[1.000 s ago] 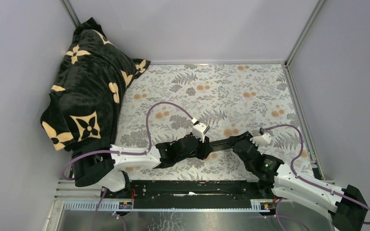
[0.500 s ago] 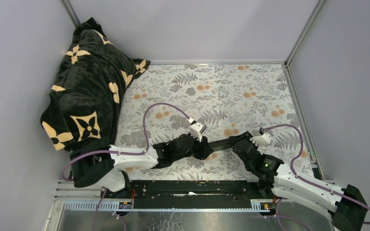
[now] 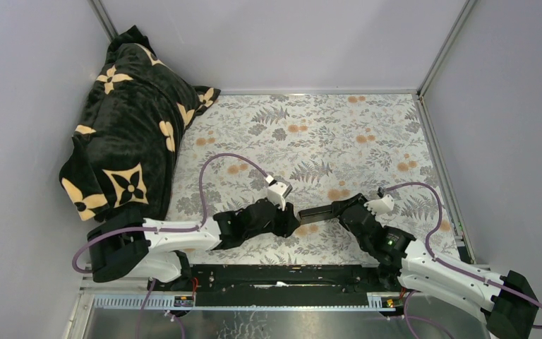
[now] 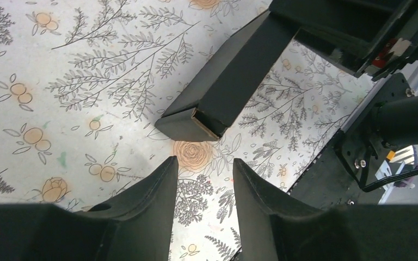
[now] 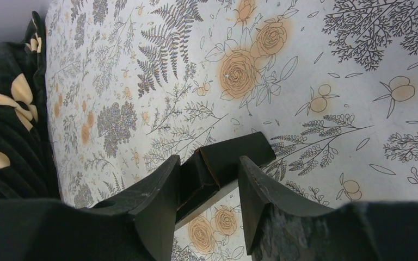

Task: Fold the paper box
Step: Close the paper box at the center of the board.

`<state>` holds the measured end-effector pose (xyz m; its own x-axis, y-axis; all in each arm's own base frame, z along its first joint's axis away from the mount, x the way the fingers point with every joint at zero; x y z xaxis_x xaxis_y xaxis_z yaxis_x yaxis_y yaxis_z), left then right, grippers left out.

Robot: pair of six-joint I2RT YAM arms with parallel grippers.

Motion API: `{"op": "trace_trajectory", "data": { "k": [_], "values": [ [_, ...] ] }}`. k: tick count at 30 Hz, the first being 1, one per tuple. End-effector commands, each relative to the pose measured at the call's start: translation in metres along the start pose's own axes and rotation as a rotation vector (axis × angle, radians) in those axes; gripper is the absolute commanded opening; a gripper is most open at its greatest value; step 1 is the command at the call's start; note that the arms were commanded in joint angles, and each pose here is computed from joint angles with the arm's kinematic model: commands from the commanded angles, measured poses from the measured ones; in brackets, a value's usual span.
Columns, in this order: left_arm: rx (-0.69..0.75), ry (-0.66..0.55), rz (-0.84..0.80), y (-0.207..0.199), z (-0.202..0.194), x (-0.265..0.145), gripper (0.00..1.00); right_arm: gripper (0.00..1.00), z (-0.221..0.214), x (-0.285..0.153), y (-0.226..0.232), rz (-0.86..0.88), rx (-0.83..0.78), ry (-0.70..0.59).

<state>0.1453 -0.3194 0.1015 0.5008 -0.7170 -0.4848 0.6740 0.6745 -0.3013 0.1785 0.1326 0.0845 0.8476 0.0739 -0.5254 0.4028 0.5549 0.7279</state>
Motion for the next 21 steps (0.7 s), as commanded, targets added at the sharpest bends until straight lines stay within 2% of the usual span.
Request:
{"op": "trace_trajectory", "data": {
  "k": [1,6,11,12,14,15,21],
  "values": [
    [-0.012,-0.010,0.051,0.010,0.000,-0.004,0.49,0.47,-0.007,-0.001,-0.020,-0.070,-0.054,0.035],
    [-0.042,-0.062,0.053,0.010,0.010,-0.011,0.49,0.47,-0.006,-0.001,-0.021,-0.074,-0.057,0.033],
    [-0.110,-0.215,0.050,0.012,0.034,-0.030,0.49,0.47,-0.006,-0.001,-0.021,-0.075,-0.058,0.033],
    [-0.114,-0.235,0.046,0.011,0.039,-0.033,0.38,0.47,-0.006,-0.001,-0.021,-0.074,-0.058,0.034],
    [-0.116,-0.252,0.052,0.012,0.048,-0.035,0.06,0.47,-0.006,-0.001,-0.021,-0.073,-0.058,0.034],
    [-0.112,-0.247,0.052,0.012,0.051,-0.033,0.00,0.47,-0.006,-0.001,-0.020,-0.071,-0.056,0.034],
    [-0.082,-0.244,-0.009,-0.007,0.075,-0.015,0.00,0.47,-0.007,-0.001,-0.021,-0.076,-0.062,0.037]
  ]
}}
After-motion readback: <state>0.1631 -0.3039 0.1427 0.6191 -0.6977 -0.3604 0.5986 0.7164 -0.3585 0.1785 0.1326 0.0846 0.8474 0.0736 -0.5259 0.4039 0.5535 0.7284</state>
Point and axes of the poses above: each gripper's point midway between its finger pads, its own x axis out along the fingers, its own y axis along the line the jaws close on, z = x × y, the point moved 3 cm from there along -x, back along the fingers, and after that the axes turned 9 degrees about x, right-handed, at the moved point
